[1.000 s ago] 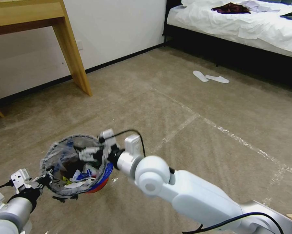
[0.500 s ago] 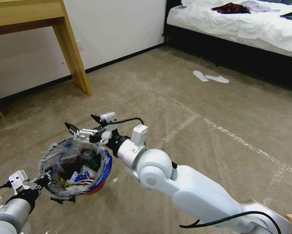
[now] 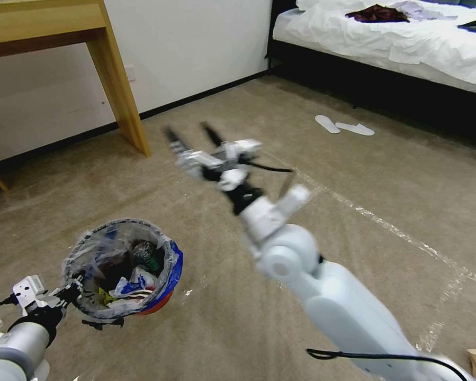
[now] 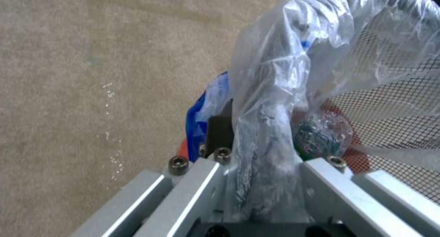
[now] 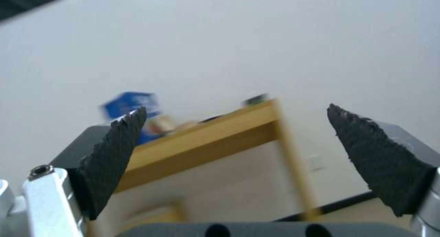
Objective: Pick up the trash bin and place the garbage on the floor into it.
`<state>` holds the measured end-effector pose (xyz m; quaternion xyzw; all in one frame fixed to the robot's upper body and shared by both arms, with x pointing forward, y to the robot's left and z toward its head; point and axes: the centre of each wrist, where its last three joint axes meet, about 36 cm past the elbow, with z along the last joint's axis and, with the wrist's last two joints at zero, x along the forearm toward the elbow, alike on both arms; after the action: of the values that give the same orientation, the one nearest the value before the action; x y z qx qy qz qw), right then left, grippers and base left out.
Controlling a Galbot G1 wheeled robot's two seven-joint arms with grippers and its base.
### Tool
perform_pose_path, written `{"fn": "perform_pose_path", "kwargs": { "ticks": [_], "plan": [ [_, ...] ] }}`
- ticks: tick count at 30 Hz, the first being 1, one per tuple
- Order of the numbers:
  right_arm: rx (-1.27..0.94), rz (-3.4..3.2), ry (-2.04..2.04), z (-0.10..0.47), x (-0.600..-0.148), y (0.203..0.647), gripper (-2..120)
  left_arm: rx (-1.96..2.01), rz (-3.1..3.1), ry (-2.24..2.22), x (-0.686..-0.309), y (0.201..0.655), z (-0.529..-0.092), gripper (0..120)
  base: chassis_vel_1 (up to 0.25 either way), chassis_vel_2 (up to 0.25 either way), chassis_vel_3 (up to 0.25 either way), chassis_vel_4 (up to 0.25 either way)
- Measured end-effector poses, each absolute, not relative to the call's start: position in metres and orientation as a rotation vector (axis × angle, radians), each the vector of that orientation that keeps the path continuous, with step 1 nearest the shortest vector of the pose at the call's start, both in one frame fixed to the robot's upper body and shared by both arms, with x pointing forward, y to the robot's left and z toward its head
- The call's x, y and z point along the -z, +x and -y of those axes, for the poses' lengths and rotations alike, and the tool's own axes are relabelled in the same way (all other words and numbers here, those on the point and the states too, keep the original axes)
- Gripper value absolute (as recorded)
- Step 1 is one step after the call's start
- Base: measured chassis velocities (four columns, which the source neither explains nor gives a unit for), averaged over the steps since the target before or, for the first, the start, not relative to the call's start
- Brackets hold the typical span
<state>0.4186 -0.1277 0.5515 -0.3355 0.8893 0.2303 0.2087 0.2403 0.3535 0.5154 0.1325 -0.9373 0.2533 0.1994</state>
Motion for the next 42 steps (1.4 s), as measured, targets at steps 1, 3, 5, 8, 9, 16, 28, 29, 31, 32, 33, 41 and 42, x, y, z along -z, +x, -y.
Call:
{"fn": "perform_pose_path", "kwargs": {
  "ticks": [1, 3, 5, 8, 9, 16, 28, 29, 31, 32, 33, 41, 42],
  "plan": [
    [-0.563, -2.505, -0.825, 0.148, -0.550, 0.410, 100, -0.704, 2.626, 0.367, -0.517, 0.240, -0.351, 1, 0.000, 0.000, 0.000, 0.000],
    [-0.482, -2.518, -0.727, 0.167, -0.550, 0.403, 100, -0.701, 2.629, 0.361, -0.518, 0.239, -0.349, 1, 0.000, 0.000, 0.000, 0.000],
    [-0.412, -2.532, -0.643, 0.183, -0.548, 0.396, 100, -0.699, 2.631, 0.357, -0.519, 0.239, -0.348, 1, 0.000, 0.000, 0.000, 0.000],
    [-0.305, -2.550, -0.503, 0.208, -0.547, 0.386, 100, -0.696, 2.636, 0.348, -0.520, 0.238, -0.346, 1, 0.000, 0.000, 0.000, 0.000],
    [-0.245, -2.579, -0.407, 0.224, -0.544, 0.376, 100, -0.694, 2.638, 0.342, -0.520, 0.237, -0.344, 1, 0.000, 0.000, 0.000, 0.000],
    [-0.009, -2.720, -0.048, 0.257, -0.508, 0.330, 100, -0.683, 2.649, 0.317, -0.520, 0.238, -0.337, 1, 0.000, 0.000, 0.000, 0.000],
    [0.111, -2.769, 0.123, 0.251, -0.476, 0.289, 100, -0.652, 2.676, 0.280, -0.520, 0.239, -0.335, 1, 0.000, 0.000, 0.000, 0.000],
    [0.121, -2.764, 0.134, 0.251, -0.475, 0.288, 100, -0.656, 2.675, 0.272, -0.520, 0.239, -0.335, 1, 0.000, 0.000, 0.000, 0.000],
    [0.136, -2.759, 0.145, 0.253, -0.473, 0.287, 100, -0.659, 2.673, 0.264, -0.520, 0.240, -0.334, 1, 0.000, 0.000, 0.000, 0.000],
    [0.142, -2.761, 0.150, 0.254, -0.471, 0.287, 100, -0.660, 2.672, 0.258, -0.520, 0.240, -0.334, 1, 0.000, 0.000, 0.000, 0.000],
    [0.143, -2.765, 0.152, 0.254, -0.470, 0.286, 100, -0.660, 2.669, 0.253, -0.520, 0.241, -0.334, 1, 0.000, 0.000, 0.000, 0.000],
    [0.141, -2.772, 0.155, 0.253, -0.466, 0.287, 100, -0.663, 2.662, 0.238, -0.519, 0.242, -0.331, 1, -0.050, 0.032, 0.051, -0.051],
    [0.140, -2.774, 0.152, 0.253, -0.466, 0.287, 100, -0.663, 2.661, 0.236, -0.518, 0.242, -0.331, 1, -0.128, 0.092, 0.124, -0.101]
  ]
}}
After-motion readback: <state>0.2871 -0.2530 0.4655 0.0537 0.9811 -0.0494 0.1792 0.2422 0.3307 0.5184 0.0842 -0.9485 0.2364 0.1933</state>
